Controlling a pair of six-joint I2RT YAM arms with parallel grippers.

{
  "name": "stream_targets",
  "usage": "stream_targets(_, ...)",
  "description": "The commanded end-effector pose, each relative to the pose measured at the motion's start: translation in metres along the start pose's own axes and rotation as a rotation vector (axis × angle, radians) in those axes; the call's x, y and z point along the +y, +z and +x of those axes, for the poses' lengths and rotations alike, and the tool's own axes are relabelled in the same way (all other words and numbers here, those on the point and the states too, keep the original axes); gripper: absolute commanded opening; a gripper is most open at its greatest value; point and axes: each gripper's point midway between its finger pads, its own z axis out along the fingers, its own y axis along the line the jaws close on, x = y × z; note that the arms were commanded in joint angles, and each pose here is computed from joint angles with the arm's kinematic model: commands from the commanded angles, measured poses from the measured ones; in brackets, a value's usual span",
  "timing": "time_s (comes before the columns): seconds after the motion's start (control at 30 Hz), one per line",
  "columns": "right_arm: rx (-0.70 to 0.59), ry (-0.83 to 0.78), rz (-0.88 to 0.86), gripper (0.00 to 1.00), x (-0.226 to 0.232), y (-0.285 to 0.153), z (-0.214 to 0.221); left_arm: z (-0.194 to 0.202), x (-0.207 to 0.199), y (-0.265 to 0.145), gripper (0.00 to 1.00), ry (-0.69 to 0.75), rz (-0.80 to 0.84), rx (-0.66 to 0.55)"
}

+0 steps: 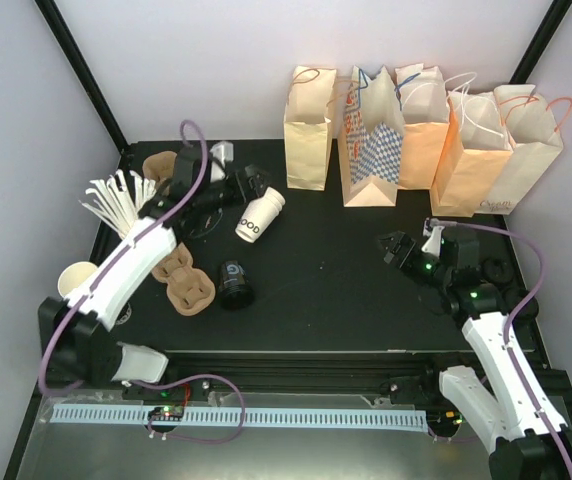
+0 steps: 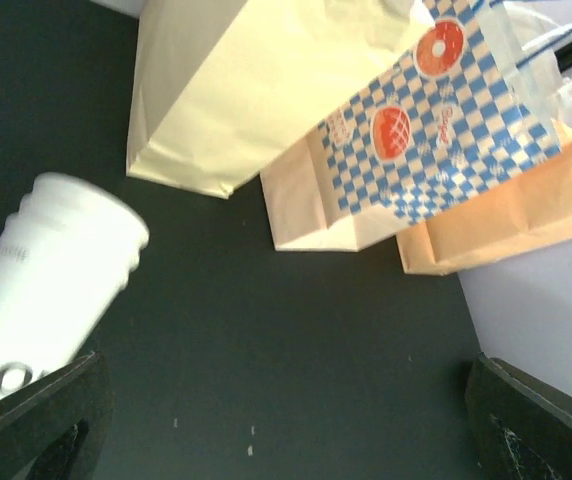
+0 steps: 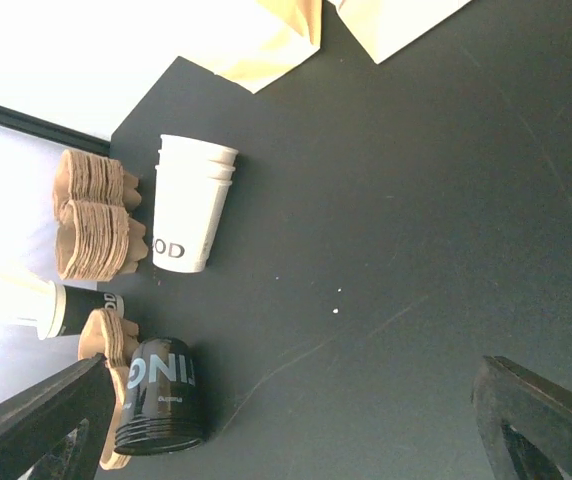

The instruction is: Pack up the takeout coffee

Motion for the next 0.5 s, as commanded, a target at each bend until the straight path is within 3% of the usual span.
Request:
stream_targets(0.0, -0.058, -0.041, -0.009, 1.0, 0.015, -0.009, -0.018, -0.034, -0.006, 0.036, 0.99, 0.105, -0.06, 0.008)
stream_targets(0.2, -0.034, -0.045, 0.029, 1.0, 0.013, -0.01, -0.017, -0.089, -0.017, 0.086, 0.99, 0.183, -0.125, 0.0)
stream_targets(0.47, 0.012, -0.045, 0.101, 1.0, 0.004, -0.008, -0.016, -0.147, -0.03, 0.136, 0.95, 0.177, -0.14, -0.106)
